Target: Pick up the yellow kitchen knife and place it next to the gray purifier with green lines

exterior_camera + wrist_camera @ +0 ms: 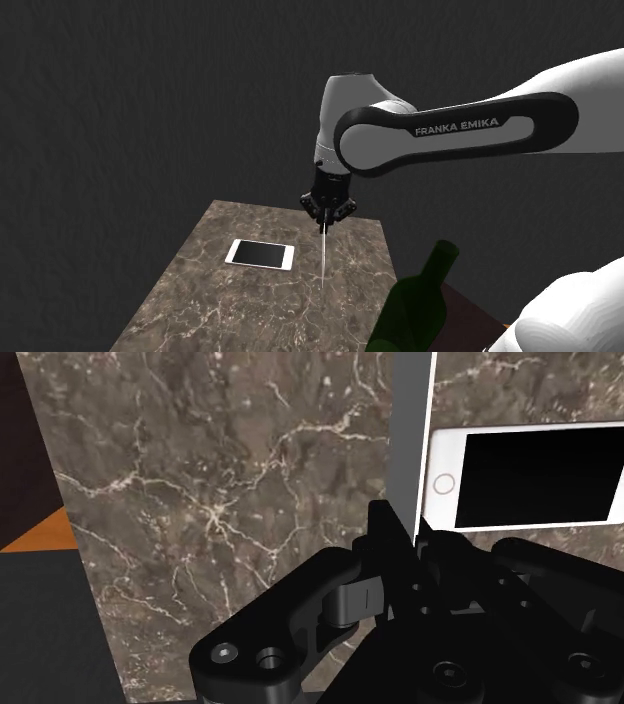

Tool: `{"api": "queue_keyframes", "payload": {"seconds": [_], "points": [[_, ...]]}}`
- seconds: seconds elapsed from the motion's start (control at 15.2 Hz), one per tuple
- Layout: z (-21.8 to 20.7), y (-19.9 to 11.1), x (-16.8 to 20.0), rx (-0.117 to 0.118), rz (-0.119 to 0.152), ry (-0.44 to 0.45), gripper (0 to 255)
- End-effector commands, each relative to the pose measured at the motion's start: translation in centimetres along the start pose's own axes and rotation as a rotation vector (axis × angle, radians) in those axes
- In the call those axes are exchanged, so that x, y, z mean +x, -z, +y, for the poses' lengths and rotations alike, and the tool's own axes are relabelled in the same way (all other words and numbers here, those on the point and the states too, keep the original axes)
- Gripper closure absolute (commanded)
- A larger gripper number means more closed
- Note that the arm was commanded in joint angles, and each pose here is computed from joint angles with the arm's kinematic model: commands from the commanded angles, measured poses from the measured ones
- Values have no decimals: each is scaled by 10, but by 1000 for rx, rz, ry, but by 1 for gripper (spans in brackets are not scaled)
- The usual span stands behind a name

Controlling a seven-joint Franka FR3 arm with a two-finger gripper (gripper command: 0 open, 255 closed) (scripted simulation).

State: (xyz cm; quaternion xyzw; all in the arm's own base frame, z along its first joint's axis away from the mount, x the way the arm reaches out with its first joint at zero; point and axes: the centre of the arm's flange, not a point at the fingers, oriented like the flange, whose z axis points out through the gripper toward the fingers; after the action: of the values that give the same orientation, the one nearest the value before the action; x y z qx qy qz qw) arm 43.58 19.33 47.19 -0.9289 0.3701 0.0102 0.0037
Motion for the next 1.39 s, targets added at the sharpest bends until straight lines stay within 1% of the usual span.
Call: {"api": "queue_keyframes", "payload": {"seconds": [0.0,1.32], "points": [[-1,11,-1,0,0,0,255],[-1,117,-3,0,0,0,255]]}}
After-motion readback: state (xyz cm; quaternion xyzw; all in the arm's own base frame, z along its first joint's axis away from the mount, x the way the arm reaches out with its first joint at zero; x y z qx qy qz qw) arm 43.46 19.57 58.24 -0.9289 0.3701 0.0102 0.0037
